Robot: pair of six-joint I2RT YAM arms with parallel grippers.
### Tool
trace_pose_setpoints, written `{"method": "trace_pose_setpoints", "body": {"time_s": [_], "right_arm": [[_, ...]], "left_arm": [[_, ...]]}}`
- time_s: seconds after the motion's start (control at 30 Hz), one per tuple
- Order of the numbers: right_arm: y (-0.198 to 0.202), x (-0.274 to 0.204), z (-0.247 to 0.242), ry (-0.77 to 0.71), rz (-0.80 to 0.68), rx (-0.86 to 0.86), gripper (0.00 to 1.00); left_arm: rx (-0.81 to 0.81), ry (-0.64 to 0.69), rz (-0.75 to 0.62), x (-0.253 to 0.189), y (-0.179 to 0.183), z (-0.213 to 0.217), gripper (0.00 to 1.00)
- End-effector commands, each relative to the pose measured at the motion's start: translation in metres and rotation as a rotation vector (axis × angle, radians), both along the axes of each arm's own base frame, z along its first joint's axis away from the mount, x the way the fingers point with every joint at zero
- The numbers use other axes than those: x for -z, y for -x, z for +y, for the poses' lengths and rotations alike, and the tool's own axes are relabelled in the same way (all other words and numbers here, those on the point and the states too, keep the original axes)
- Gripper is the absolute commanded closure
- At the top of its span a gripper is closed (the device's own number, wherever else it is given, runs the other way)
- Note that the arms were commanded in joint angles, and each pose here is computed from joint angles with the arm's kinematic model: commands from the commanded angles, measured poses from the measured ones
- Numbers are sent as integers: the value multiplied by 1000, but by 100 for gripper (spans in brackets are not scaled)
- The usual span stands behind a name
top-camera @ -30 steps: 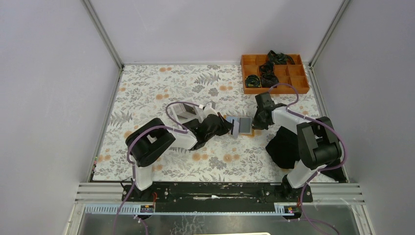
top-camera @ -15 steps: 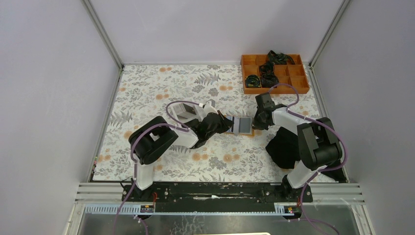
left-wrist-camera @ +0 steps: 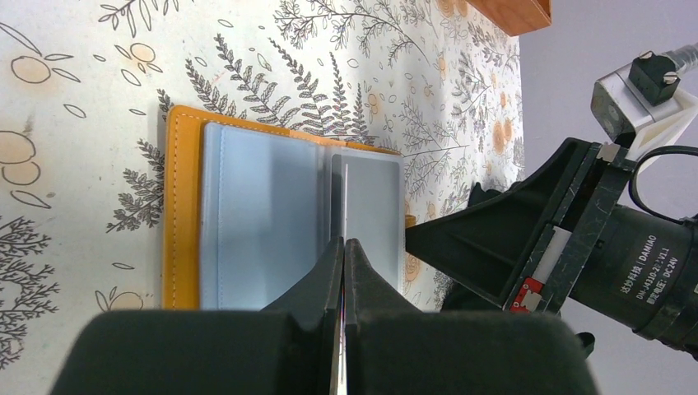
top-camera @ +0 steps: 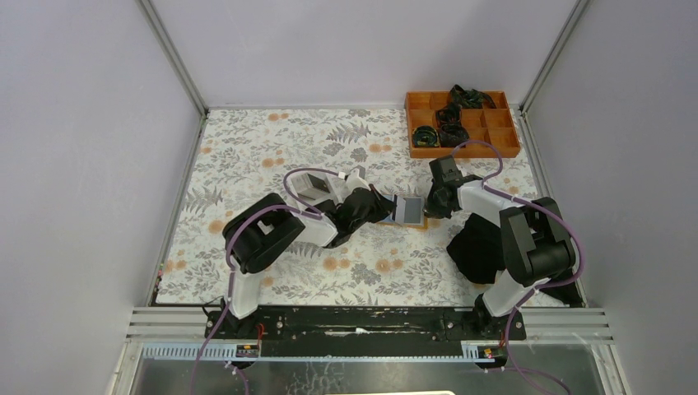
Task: Put the credit cards into the card holder
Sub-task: Adjust the card holder at the center of the board.
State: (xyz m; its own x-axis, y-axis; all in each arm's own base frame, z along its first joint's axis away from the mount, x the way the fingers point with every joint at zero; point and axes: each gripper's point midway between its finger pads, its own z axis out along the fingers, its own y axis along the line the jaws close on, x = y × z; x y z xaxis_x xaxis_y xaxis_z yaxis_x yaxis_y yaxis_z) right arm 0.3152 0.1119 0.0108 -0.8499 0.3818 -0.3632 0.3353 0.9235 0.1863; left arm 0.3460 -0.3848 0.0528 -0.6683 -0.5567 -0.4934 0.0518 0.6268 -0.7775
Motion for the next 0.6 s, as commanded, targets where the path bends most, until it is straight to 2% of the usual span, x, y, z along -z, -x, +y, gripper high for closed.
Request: {"method": "trace_pose_setpoints", "body": {"time_s": [0.0,0.57], "right_arm": [[47,36,-6,57,189,-44,100],[43,38,-4,59,195,-51,100]], "left_arm": [[-2,32,-57,-13,-13,-8,100],[-18,17,-50,-6,-20,6,100]]}}
